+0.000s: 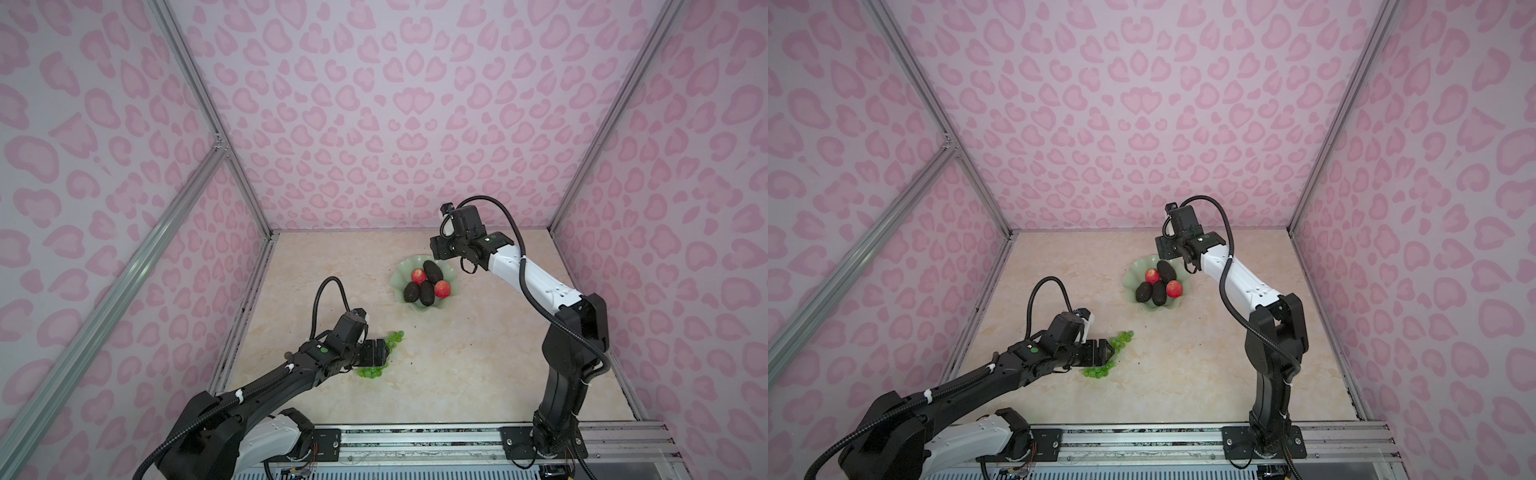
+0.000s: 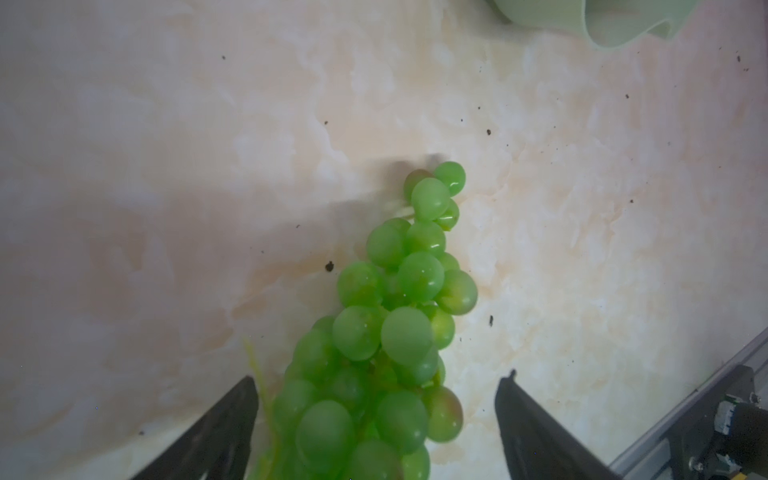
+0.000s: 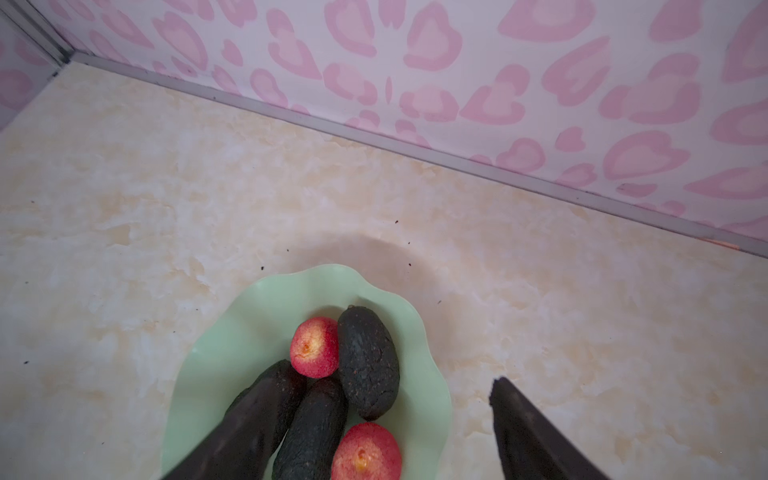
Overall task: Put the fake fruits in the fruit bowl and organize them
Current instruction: 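Grasp the green grape bunch with the left gripper while the right arm withdraws, then carry the grapes over the bowl with the left gripper and release them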
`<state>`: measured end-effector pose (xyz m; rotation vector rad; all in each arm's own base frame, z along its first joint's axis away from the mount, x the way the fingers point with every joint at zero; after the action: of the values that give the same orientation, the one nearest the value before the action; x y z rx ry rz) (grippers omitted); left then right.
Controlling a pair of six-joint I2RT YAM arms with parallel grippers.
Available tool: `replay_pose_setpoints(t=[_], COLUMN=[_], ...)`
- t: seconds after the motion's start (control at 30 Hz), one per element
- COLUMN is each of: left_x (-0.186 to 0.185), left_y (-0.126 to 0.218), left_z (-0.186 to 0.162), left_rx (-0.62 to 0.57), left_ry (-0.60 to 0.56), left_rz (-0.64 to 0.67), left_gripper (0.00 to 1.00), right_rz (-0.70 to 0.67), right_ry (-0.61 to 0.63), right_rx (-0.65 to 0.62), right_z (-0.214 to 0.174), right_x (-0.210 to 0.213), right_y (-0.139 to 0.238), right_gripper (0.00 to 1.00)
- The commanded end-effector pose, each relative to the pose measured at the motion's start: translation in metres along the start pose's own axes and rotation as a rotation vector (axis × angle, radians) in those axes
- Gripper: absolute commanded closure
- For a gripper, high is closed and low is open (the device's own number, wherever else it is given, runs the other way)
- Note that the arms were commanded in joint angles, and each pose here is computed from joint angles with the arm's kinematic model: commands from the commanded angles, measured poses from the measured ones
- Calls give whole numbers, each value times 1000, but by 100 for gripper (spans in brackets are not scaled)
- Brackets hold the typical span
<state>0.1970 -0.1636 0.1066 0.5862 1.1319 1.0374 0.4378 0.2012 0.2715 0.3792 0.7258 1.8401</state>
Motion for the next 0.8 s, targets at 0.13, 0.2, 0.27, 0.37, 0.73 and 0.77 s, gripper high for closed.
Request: replay_pose_setpoints(t=[0.13, 0.2, 0.27, 0.37, 0.73, 0.77], left_x=[-6, -6, -6, -9, -32, -34], left_y=[-24, -30, -34, -35, 2, 6], left_z=[3, 2, 2, 3, 26, 28], left_rx=[29, 38, 43, 35, -122, -137], left_ry=[-50, -56, -60, -69, -113, -118], left_rz=[86, 107, 126, 135, 50, 37], left_gripper=[17, 23, 32, 43, 58, 59], right_rz=[-7, -20, -28, -41, -48, -47], right_ry=[-115, -138, -167, -195, -299, -302], right_rx=[-118, -127, -131, -146, -180, -181], right_z=[-14, -21, -28, -36, -53, -54], right_x=[-8, -13, -18, -25, -42, -42], right_y=[50, 62, 72, 85, 108, 110], right_gripper=[17, 17, 17, 17, 17, 17])
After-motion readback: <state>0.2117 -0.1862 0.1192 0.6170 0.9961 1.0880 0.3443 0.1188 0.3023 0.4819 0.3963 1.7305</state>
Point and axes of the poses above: each gripper's point midway between its finger pads, its own y axis back along the fingers, its own x axis along the line the jaws close on, z = x × y, the point moved 6 cm from there along y, back along the fingers, and after that the axes turned 7 degrees about y, right-handed, at the moved point
